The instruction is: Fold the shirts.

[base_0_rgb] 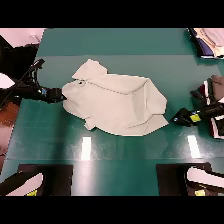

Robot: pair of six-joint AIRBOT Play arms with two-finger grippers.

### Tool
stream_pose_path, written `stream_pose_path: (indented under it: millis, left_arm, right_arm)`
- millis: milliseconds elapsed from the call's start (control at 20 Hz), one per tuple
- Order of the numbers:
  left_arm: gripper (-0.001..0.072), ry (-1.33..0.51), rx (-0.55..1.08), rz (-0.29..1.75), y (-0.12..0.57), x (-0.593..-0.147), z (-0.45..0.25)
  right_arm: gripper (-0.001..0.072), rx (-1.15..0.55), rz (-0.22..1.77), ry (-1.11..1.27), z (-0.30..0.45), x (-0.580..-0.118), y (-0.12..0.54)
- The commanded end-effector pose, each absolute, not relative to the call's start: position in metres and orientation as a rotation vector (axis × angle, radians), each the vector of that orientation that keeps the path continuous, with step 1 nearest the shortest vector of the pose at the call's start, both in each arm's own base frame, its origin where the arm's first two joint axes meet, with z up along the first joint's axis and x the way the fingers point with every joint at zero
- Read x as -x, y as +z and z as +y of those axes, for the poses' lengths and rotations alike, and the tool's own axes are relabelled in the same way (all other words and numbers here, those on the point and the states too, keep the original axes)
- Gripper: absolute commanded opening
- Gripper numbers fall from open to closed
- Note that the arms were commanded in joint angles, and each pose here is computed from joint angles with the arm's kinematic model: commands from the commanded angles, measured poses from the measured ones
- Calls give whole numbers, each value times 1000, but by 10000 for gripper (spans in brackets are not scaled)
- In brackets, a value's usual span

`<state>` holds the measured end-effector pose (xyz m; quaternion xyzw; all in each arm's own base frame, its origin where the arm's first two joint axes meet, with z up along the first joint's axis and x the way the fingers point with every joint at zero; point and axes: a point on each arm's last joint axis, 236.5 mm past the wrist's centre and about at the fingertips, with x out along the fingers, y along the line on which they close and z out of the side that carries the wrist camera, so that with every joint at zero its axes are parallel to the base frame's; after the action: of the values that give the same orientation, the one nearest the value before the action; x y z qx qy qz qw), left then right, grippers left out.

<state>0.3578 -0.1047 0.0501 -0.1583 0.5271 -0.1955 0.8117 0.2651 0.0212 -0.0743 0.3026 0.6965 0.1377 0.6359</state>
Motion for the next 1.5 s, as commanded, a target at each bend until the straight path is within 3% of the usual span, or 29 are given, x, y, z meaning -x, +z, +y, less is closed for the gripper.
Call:
stream_pose_path:
  millis: [0, 150, 250, 350, 600, 800, 900, 1150, 1450]
  left_arm:
    - [30, -422, 335, 1134, 51, -355, -105]
    - [30, -424, 335, 1137, 51, -355, -105]
    - [30, -424, 334, 1137, 51, -355, -105]
    - [30, -427, 335, 1144, 50, -353, -106]
    - [29, -426, 289, 1066, 83, -370, -101]
    - [30, -445, 198, 722, 236, -408, -99]
    - [29, -458, 129, 485, 340, -403, -99]
    - [29, -459, 20, -45, 544, -300, -102]
    - [29, -443, 21, -370, 621, -163, -99]
  right_arm:
    - [364, -649, 1594, 345, 38, -273, -88]
    - [347, -616, 1606, 371, 49, -272, -89]
    - [223, -606, 1616, 387, 53, -270, -88]
    - [15, -591, 1626, 407, 59, -268, -87]
    - [14, -487, 1425, 444, 61, -299, -29]
    - [13, -362, 938, 404, 48, -368, 133]
    - [13, -260, 670, 373, 41, -380, 235]
    - [13, -33, 114, 335, 52, -316, 457]
    - [12, 78, -71, 86, 21, -233, 539]
